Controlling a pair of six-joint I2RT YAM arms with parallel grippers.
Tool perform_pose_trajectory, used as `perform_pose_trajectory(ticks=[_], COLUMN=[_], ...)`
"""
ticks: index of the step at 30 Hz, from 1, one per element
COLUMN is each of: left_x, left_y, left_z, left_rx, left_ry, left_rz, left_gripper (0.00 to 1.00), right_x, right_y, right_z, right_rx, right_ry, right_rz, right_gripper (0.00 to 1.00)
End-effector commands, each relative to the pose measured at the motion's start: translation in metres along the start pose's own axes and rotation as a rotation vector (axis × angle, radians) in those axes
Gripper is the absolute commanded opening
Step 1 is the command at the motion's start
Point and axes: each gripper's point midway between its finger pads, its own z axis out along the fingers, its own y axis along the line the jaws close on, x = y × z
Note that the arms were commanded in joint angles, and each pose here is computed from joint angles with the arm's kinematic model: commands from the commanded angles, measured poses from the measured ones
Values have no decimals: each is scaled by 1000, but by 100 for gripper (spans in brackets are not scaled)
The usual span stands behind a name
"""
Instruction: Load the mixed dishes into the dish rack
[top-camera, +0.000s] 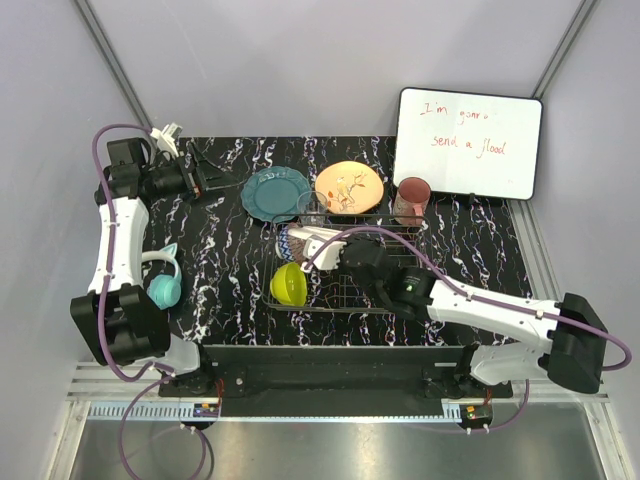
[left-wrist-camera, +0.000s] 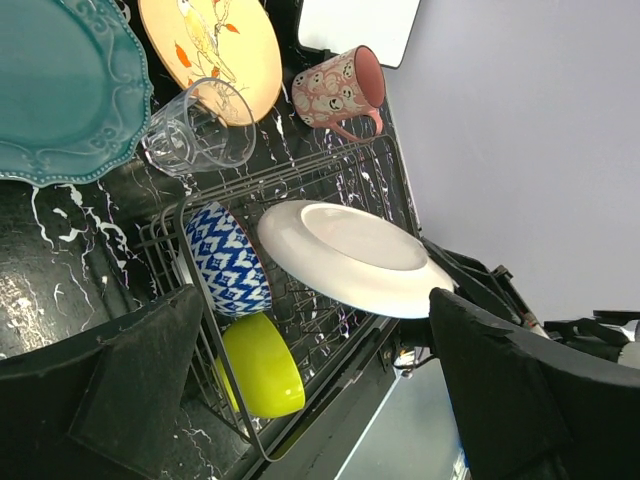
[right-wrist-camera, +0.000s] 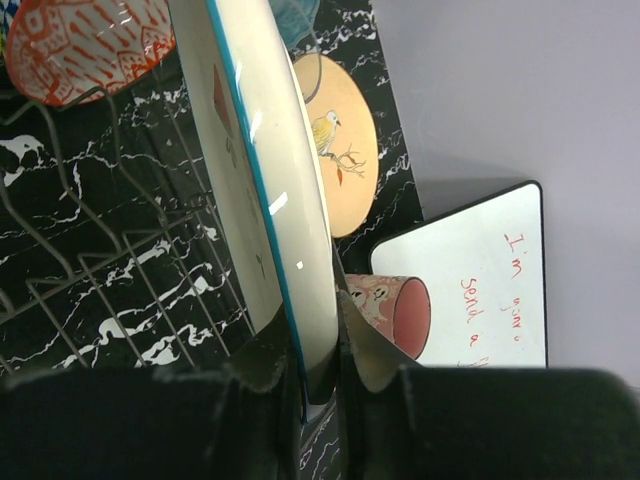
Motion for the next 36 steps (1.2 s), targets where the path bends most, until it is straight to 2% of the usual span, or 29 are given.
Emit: perform_pose_trajectory(ticks=[1, 15, 20, 21, 23, 24, 26, 27, 29, 30, 32, 33, 36], left_x=[-7, -10, -9, -9, -7, -8, -8, -10, -13, -16, -20, -22, -27], left_y=[0, -1, 1, 1, 3, 4, 6, 9, 15, 23, 33, 43, 61], left_z=[-1, 0, 1, 1, 2, 3, 3, 4, 6, 9, 12, 16, 27], left_rx=[-1, 10, 9, 9, 8, 6, 2, -4, -16, -35, -56, -79, -128], left_ry=[-32, -47, -45, -47, -46, -47, -50, -54, -59, -62, -62, -61, -56], left_rz=[47, 40, 35, 37, 33, 34, 39, 44, 51, 44, 46, 40, 48], left_gripper=[99, 99, 99, 99, 99, 99, 99, 99, 99, 99, 99, 99, 99], right_x=[-23, 4, 1, 2, 1, 0, 0, 0, 1, 1, 4, 3, -1], right_y=[-25, -20, -20, -16, -20, -18, -20, -21, -25, -26, -27, -31, -39], right_z=[3, 36, 46, 50, 53, 54, 53, 51, 46, 43, 38, 31, 14], right_rx=[89, 71, 73, 70, 81, 77, 81, 85, 92, 94, 97, 105, 114], right_ry=[-88, -58, -65, -55, -42, -39, -37, -40, -39, -43, -36, -47, -70], right_rz=[108, 187, 198, 199, 207, 216, 226, 240, 257, 278, 299, 329, 388], right_gripper=[0, 0, 0, 4, 18, 33, 45, 56, 65, 76, 88, 99, 100])
